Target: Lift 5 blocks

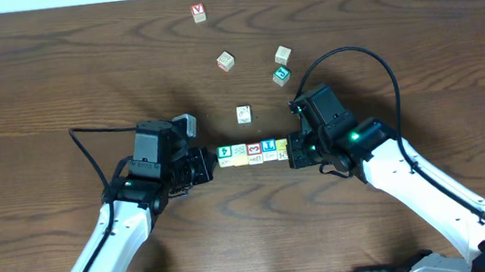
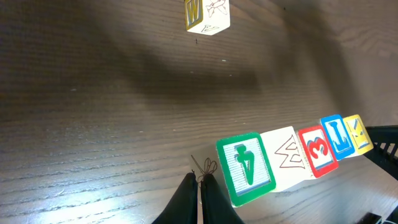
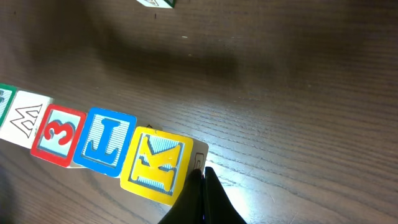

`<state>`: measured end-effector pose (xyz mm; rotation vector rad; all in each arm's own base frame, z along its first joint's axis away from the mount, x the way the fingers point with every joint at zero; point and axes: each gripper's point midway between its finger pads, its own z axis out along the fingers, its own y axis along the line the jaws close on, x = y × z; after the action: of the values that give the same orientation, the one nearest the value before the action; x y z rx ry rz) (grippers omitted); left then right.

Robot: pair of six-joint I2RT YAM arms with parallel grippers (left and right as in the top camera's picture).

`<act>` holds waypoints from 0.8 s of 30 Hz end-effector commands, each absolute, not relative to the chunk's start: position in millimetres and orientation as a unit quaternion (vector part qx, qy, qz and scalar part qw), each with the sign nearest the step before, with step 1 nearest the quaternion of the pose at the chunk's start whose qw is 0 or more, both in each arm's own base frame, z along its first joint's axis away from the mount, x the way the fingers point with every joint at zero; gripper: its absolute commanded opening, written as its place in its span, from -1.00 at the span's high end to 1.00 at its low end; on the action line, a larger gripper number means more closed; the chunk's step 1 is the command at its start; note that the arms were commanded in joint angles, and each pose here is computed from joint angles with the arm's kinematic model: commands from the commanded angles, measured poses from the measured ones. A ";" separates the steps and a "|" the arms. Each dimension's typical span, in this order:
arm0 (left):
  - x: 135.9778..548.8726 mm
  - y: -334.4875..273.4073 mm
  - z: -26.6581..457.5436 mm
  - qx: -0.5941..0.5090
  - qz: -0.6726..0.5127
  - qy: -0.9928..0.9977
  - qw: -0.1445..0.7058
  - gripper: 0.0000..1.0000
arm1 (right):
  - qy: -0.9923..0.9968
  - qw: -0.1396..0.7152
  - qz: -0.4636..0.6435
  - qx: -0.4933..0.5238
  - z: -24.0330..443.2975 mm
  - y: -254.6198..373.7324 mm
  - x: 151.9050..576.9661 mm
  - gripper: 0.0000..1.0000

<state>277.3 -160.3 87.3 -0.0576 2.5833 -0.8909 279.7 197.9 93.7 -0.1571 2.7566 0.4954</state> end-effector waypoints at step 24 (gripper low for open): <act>249.7 -220.8 103.9 0.077 -0.398 0.900 0.158 0.86 | 0.945 0.115 0.286 -0.110 105.6 252.7 262.1 0.98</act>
<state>269.0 -171.9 70.3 0.0008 2.6440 -0.8356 283.4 189.1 74.4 -0.1386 2.7974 0.3935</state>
